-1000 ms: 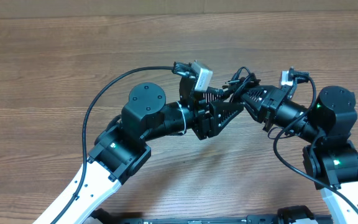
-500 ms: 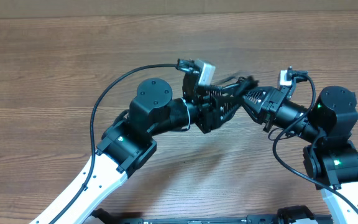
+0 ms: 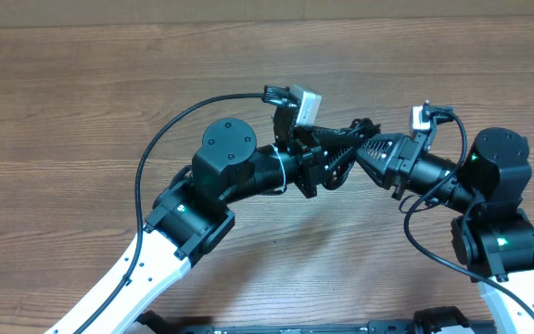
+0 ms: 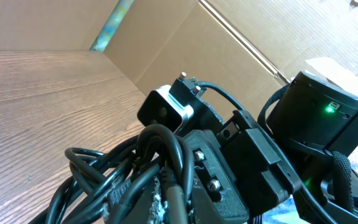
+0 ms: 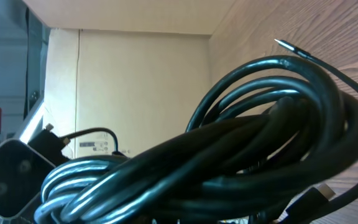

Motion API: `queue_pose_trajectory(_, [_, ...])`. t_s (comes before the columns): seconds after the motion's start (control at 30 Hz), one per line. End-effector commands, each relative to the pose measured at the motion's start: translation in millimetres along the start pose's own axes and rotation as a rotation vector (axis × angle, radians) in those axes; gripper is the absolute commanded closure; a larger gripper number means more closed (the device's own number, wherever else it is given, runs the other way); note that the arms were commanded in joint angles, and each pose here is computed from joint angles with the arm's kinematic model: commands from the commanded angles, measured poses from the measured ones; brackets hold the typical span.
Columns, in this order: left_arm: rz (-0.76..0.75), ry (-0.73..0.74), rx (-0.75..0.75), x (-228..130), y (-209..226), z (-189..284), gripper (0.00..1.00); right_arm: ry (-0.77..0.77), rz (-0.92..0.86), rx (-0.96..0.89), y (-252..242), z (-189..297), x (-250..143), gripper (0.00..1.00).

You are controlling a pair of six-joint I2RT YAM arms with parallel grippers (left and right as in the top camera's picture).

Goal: Untangle cables

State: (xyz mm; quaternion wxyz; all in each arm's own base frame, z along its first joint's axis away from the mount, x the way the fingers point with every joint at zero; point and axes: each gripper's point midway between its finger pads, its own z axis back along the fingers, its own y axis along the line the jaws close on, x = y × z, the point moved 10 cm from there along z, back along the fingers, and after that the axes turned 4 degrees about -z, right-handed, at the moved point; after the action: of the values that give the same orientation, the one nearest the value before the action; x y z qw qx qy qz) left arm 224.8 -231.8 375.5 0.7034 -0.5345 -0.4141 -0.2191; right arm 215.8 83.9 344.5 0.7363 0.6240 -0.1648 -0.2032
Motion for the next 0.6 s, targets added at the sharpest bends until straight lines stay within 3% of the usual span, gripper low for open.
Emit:
queue_pose_trajectory(0.0, [0.015, -0.042, 0.087, 8.8, 8.7, 4.7, 0.96, 0.106, 0.124, 0.04, 6.4, 1.6, -9.9, 0.96])
queue_pose_trajectory(0.13, [0.058, -0.057, 0.197, 12.5, 29.2, 14.0, 0.96, 0.18, 0.258, 0.074, 7.9, 2.5, -15.4, 0.96])
queue_pose_trajectory(0.37, [0.148, -0.112, 0.261, 24.7, 50.3, 29.7, 0.96, 0.372, 0.529, 0.233, 22.3, 8.3, -29.7, 0.96])
queue_pose_trajectory(0.47, [0.153, -0.114, 0.261, 25.1, 50.7, 30.2, 0.96, 0.369, 0.535, 0.235, 22.9, 8.1, -29.2, 0.96])
queue_pose_trajectory(0.57, [0.202, -0.123, 0.26, 25.3, 50.8, 30.3, 0.96, 0.371, 0.527, 0.232, 21.7, 6.9, -28.0, 0.79])
